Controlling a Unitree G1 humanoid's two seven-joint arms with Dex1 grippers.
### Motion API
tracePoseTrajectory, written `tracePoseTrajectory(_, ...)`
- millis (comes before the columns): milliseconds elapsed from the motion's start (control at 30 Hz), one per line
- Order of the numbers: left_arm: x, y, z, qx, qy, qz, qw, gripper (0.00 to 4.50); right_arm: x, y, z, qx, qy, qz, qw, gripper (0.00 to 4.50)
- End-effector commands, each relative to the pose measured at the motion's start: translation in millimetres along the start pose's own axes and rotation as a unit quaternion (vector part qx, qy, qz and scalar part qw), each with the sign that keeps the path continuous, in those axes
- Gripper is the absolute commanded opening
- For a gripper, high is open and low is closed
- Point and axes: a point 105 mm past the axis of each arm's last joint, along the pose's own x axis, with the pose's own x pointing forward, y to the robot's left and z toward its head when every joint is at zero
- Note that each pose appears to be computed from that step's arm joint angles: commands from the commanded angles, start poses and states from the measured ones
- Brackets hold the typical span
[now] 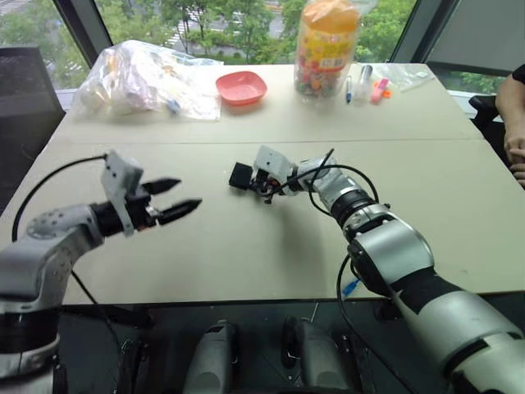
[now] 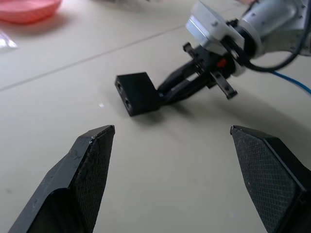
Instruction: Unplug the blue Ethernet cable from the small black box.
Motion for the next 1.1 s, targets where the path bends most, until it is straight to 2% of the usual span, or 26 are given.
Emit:
tracePoseTrajectory(33,7.9,17.5,28.6,-0.049,-0.064,-0.032,0.996,4.0,-21.9,-33.5,35.2,-0.167,-0.059,-0.09,0.98,0.03)
tracePoseTrajectory(167,33.0,33.9,40.9,-0.105,-0.103,-0.076,0.986,4.0,-37.4,-33.3,54.4,-0.254,-0.114,-0.114,0.954,0.03)
tracePoseTrajectory(300,63.4,41.0,44.7,-0.139,-0.106,-0.117,0.978,4.0,-51.4,-26.5,65.6,-0.297,-0.152,-0.127,0.934,0.03)
tracePoseTrajectory(433,100.0,30.9,52.1,-0.12,-0.088,-0.152,0.977,4.0,-62.8,-24.0,76.1,-0.3,-0.176,-0.147,0.926,0.03)
tracePoseTrajectory(667,125.1,8.9,52.8,-0.104,-0.062,-0.208,0.971,4.0,-69.5,-19.4,80.4,-0.302,-0.168,-0.157,0.925,0.03)
tracePoseTrajectory(767,126.7,5.9,53.4,-0.108,-0.063,-0.219,0.968,3.21,-70.7,-16.9,81.1,-0.301,-0.165,-0.158,0.926,0.0)
tracePoseTrajectory(967,125.6,1.7,54.4,-0.115,-0.065,-0.239,0.962,0.67,-73.0,-13.9,81.4,-0.297,-0.161,-0.158,0.928,0.0)
tracePoseTrajectory(1000,125.3,0.7,52.7,-0.115,-0.061,-0.244,0.961,0.49,-73.1,-13.7,81.4,-0.297,-0.16,-0.158,0.928,0.0)
tracePoseTrajectory(1100,125.6,1.5,48.2,-0.113,-0.055,-0.239,0.963,0.49,-73.4,-12.7,82.4,-0.294,-0.159,-0.155,0.93,0.0)
